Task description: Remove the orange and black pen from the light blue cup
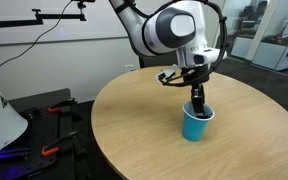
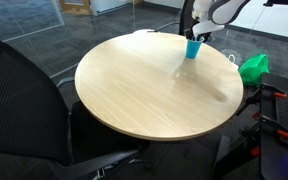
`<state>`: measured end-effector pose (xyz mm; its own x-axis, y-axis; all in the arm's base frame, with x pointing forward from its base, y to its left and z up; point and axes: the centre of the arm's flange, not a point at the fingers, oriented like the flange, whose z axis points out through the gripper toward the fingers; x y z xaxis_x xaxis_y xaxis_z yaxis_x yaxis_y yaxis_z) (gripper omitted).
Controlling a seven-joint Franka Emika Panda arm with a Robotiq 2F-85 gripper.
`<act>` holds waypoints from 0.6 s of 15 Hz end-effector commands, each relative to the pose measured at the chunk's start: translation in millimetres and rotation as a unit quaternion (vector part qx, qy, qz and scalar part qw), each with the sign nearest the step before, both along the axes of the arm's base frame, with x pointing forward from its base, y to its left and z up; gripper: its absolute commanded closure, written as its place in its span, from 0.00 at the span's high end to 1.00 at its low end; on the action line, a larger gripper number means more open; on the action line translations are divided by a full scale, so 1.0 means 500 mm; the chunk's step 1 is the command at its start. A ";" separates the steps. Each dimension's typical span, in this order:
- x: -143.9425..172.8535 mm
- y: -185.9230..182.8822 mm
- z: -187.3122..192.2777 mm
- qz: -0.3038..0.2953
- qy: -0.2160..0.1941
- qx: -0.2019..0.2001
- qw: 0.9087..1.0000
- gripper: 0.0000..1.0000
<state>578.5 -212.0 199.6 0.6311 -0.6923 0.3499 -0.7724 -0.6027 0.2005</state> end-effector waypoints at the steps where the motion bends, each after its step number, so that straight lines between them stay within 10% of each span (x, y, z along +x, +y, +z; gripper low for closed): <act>1: 0.016 -0.013 0.005 0.006 -0.007 0.001 1.000 0.49; 9: 0.020 -0.019 0.019 -0.001 -0.017 -0.002 1.000 0.48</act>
<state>584.3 -217.3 203.9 0.6153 -0.7013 0.3600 -0.7840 -0.5918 0.1871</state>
